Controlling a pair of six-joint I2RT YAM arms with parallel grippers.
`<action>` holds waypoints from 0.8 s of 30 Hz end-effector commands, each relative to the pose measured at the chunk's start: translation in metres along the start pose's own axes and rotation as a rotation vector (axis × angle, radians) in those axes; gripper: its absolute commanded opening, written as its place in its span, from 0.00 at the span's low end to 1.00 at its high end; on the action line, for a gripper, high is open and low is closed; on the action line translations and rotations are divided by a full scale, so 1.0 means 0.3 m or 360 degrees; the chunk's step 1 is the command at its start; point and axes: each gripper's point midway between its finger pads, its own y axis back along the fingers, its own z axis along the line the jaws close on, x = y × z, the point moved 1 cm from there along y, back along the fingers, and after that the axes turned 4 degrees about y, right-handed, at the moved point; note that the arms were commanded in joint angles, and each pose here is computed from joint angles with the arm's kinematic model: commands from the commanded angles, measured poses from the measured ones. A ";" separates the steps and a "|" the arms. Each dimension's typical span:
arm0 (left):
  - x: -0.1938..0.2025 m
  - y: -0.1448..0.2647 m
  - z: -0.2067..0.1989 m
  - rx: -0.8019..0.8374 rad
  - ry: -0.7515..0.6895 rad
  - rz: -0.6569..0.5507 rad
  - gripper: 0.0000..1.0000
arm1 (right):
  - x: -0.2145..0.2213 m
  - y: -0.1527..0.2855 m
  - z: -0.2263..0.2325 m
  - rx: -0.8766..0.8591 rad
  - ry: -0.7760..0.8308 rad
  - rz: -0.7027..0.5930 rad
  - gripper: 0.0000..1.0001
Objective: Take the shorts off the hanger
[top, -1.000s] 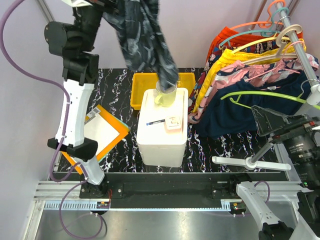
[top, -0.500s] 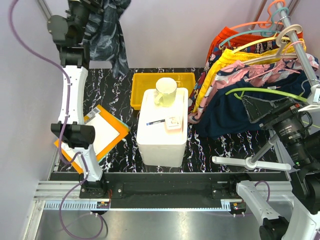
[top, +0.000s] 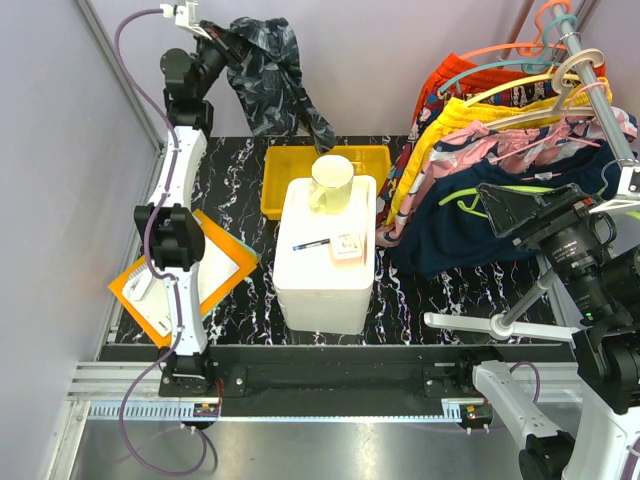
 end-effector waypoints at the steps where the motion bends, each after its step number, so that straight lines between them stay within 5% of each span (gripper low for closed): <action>1: -0.021 -0.020 -0.133 0.0234 0.0008 -0.0087 0.00 | -0.020 -0.023 0.019 -0.0045 -0.0012 -0.0027 0.77; 17: 0.621 -0.056 -0.154 0.0210 0.0414 0.0358 0.00 | 0.021 -0.080 -0.015 -0.0048 -0.0010 0.0019 0.76; 18: 0.654 -0.062 -0.135 0.0164 0.0411 0.0368 0.07 | 0.023 -0.082 -0.016 -0.0048 -0.0010 0.0022 0.76; 20: 0.669 -0.071 -0.127 0.0144 0.0426 0.0384 0.39 | 0.025 -0.082 -0.012 -0.0058 -0.0010 0.0030 0.76; 21: 0.673 -0.072 -0.115 0.0119 0.0441 0.0387 0.58 | 0.027 -0.082 -0.010 -0.0064 -0.0013 0.0034 0.76; 22: 0.680 -0.066 -0.105 0.0089 0.0440 0.0411 0.94 | 0.028 -0.080 -0.008 -0.0070 -0.0010 0.0038 0.76; 24: 0.603 -0.065 -0.144 0.0080 0.0380 0.0369 0.99 | 0.029 -0.074 0.000 -0.0086 0.0002 0.0050 0.76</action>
